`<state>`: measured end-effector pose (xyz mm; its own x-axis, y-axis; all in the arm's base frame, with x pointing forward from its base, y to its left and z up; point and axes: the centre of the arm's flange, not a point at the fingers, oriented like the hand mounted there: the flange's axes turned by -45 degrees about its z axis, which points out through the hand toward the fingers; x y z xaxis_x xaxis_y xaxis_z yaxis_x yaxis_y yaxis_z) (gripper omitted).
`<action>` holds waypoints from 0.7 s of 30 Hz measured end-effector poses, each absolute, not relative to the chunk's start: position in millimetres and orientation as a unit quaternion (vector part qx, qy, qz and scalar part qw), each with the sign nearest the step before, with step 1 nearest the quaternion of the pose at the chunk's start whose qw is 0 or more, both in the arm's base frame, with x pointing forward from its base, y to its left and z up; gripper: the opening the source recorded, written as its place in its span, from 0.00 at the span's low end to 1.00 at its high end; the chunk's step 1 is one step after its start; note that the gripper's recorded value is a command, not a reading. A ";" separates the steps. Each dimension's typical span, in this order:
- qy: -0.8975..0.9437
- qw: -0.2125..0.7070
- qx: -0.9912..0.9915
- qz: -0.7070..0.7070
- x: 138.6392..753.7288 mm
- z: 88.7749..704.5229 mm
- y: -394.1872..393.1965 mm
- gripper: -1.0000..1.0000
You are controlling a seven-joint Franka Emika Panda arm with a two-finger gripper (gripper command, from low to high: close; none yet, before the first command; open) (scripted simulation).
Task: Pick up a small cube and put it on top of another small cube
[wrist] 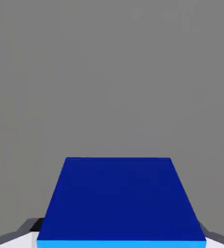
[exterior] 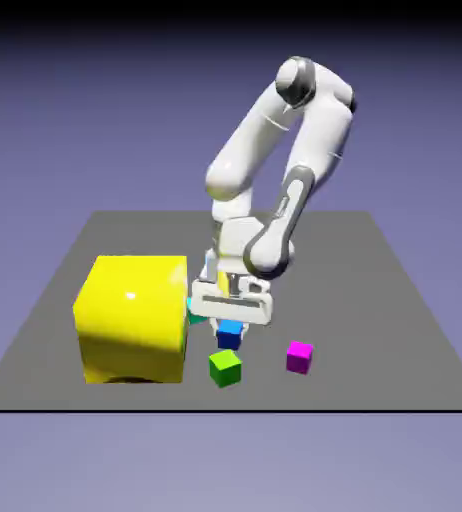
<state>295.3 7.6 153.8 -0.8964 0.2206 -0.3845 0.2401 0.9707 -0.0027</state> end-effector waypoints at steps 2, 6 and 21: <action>0.973 0.194 0.119 -0.025 291.0 167.6 8.3 0.00; 0.977 0.182 0.110 -0.020 282.5 185.6 8.2 0.00; 0.972 0.167 -0.159 0.042 338.2 207.2 36.1 0.00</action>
